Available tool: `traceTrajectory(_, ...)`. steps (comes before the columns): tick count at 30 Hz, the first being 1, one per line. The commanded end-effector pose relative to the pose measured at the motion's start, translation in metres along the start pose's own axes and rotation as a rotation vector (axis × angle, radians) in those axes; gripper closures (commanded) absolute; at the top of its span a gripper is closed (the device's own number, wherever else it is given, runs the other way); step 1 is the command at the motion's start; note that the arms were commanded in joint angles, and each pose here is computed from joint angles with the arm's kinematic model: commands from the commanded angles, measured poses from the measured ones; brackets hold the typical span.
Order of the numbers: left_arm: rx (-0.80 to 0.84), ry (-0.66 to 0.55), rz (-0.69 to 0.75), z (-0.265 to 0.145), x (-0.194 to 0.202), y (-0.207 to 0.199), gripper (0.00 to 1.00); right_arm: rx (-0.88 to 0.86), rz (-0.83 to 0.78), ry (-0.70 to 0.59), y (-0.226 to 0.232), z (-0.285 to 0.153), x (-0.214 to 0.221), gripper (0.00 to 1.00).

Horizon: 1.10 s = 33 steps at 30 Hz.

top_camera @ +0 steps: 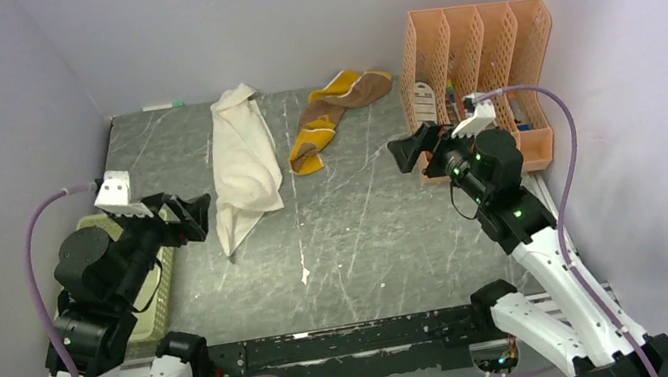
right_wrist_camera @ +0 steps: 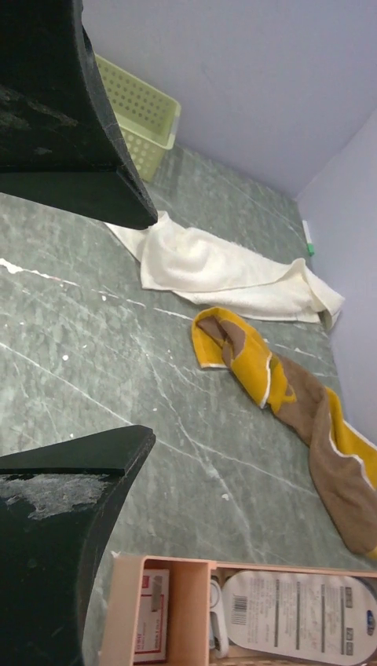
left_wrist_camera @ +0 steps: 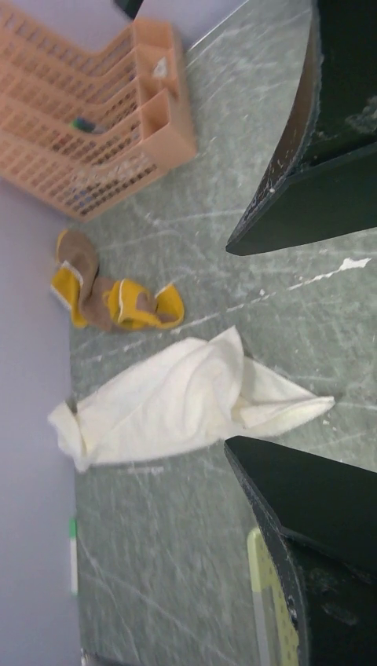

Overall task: Roll the towels
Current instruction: Pick up the towel at the center of the board.

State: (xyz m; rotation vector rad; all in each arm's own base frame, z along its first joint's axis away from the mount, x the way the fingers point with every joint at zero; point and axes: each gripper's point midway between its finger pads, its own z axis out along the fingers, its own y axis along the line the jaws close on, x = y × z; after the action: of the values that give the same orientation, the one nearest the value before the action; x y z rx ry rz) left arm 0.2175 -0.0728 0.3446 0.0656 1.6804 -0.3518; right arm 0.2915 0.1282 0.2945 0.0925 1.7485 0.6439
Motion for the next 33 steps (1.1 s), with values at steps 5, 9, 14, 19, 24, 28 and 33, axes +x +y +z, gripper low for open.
traceTrajectory(5, 0.627, 0.027, 0.093, -0.030, -0.007, -0.101, 0.01, 0.018, 0.050, -0.023, -0.005, -0.015, 0.001, 0.00)
traceTrajectory(9, 1.087, 0.005, 0.183, -0.088, 0.000, -0.150, 0.01, -0.034, 0.007, 0.045, 0.000, -0.008, 0.017, 0.01)
traceTrajectory(14, 1.041, 0.006, 0.171, -0.086, 0.008, -0.144, 0.01, 0.040, -0.079, 0.123, 0.000, 0.015, 0.031, 0.05)
traceTrajectory(19, 0.247, 0.112, -0.124, 0.017, 0.015, -0.048, 0.01, 0.050, -0.348, 0.211, 0.066, 0.052, 0.080, 0.05)
traceTrajectory(24, -0.189, 0.356, -0.262, 0.065, 0.070, 0.017, 0.01, -0.098, -0.580, 0.426, 0.149, 0.098, 0.196, 0.02)
traceTrajectory(28, -0.268, 0.314, -0.345, 0.064, 0.062, 0.050, 0.01, -0.202, -0.555, 0.513, 0.178, 0.126, 0.275, 0.02)
traceTrajectory(33, -0.350, 0.353, -0.314, 0.060, 0.065, 0.085, 0.01, -0.220, -0.557, 0.528, 0.186, 0.150, 0.313, 0.03)
